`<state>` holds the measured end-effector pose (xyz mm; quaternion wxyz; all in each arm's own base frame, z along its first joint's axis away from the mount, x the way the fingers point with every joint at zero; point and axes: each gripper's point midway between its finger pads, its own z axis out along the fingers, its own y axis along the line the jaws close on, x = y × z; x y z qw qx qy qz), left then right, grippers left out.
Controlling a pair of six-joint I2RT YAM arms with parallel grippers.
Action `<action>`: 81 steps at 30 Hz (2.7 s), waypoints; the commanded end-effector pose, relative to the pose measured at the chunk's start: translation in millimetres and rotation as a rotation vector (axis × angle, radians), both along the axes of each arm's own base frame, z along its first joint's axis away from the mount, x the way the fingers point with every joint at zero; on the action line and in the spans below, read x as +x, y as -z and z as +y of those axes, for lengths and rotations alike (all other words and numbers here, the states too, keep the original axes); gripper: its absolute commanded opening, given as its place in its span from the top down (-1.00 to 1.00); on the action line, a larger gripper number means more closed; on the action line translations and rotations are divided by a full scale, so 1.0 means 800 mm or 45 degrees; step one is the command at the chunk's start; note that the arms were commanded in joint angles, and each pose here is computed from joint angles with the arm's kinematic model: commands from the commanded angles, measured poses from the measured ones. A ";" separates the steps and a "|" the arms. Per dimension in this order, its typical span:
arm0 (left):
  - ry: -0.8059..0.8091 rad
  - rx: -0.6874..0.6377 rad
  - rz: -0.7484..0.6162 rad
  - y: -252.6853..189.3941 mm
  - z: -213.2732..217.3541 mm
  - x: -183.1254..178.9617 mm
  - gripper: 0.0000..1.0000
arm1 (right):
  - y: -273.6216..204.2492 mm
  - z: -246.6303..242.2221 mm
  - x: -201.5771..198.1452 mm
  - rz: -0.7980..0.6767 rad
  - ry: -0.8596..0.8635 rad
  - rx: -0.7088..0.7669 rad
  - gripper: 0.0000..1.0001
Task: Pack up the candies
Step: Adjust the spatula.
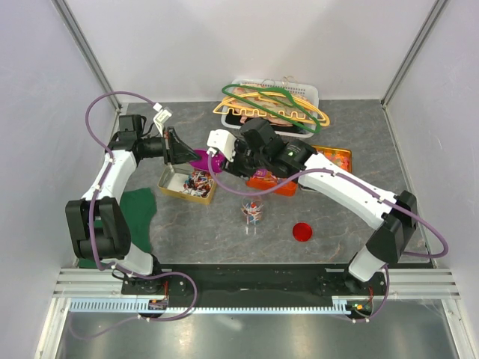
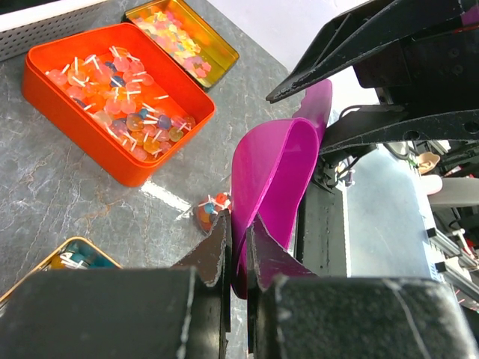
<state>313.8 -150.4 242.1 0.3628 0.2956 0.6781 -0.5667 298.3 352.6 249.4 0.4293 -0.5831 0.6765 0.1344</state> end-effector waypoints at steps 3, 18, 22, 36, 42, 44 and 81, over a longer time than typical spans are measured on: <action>0.028 -0.033 -0.011 -0.006 0.000 -0.005 0.96 | -0.013 0.018 0.015 -0.039 0.069 0.079 -0.14; 0.054 -0.124 0.133 -0.003 0.007 0.005 0.96 | 0.012 0.036 0.020 -0.216 0.159 -0.036 0.27; 0.058 -0.166 0.149 -0.006 0.016 0.006 0.96 | 0.010 0.030 0.015 -0.228 0.147 -0.038 0.20; 0.104 -0.230 0.170 -0.014 0.017 0.001 0.96 | 0.015 0.035 0.013 -0.221 0.116 -0.043 0.06; 0.135 -0.267 0.184 -0.019 0.017 -0.003 0.96 | 0.021 0.038 0.014 -0.224 0.107 -0.057 -0.04; 0.139 -0.271 0.182 -0.019 0.017 -0.004 0.96 | 0.022 0.039 0.015 -0.224 0.108 -0.060 -0.04; 0.121 -0.249 0.220 -0.004 0.014 0.000 0.96 | 0.017 0.062 0.001 -0.142 -0.007 -0.034 0.53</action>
